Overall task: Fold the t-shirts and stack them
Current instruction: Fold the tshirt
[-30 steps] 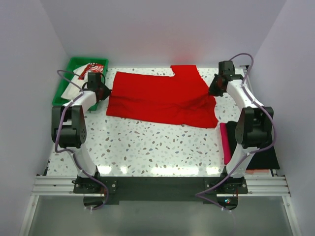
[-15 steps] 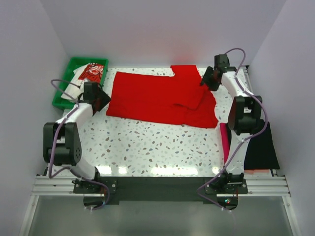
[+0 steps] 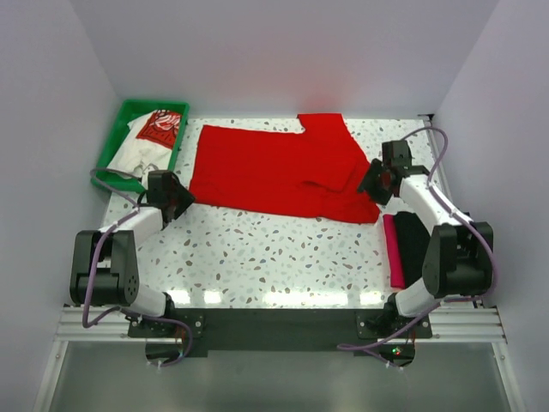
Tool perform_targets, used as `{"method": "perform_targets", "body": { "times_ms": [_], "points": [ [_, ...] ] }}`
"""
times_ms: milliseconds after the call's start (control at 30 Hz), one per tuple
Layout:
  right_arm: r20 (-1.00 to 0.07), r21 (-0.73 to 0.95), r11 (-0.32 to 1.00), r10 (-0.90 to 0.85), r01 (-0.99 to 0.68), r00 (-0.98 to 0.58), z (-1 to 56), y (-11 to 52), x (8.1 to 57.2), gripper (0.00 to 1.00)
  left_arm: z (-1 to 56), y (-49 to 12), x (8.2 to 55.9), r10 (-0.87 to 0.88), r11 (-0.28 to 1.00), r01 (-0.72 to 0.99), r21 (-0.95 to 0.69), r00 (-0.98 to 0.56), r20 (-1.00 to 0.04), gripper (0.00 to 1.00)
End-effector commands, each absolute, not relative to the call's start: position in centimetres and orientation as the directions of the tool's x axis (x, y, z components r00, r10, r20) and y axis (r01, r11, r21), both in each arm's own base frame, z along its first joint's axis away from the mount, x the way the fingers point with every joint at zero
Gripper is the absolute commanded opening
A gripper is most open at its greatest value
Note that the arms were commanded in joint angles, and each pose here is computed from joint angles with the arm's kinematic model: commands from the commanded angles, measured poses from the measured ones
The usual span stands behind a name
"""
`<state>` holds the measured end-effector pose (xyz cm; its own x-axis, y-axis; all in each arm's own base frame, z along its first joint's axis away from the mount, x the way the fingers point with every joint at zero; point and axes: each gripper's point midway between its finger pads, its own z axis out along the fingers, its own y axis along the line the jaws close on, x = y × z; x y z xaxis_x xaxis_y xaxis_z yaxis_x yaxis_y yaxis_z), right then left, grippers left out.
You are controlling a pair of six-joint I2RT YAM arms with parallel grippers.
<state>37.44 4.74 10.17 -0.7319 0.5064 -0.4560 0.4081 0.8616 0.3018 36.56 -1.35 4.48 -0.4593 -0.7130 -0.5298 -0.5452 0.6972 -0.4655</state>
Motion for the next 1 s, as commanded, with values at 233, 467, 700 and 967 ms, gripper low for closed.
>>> {"method": "perform_targets", "body": {
  "times_ms": [233,467,700,967],
  "points": [
    [-0.427,0.352,0.807,0.589,0.474,-0.687,7.2,5.1,31.8,0.51,4.7,-1.5,38.6,-0.744,0.663,-0.523,-0.536,-0.385,-0.546,0.5],
    [-0.443,0.332,0.794,0.607,0.509,-0.659,6.3,4.4,31.3,0.54,3.4,-1.0,39.1,-0.746,0.658,-0.552,-0.512,-0.381,-0.546,0.47],
    [-0.449,0.298,0.786,0.617,0.543,-0.647,4.4,3.8,32.7,0.54,2.6,-0.4,39.4,-0.74,0.658,-0.577,-0.483,-0.377,-0.558,0.44],
    [-0.445,0.279,0.792,0.607,0.543,-0.658,3.4,3.7,33.7,0.51,2.3,-0.3,39.9,-0.739,0.658,-0.586,-0.473,-0.381,-0.556,0.22]
  ]
}}
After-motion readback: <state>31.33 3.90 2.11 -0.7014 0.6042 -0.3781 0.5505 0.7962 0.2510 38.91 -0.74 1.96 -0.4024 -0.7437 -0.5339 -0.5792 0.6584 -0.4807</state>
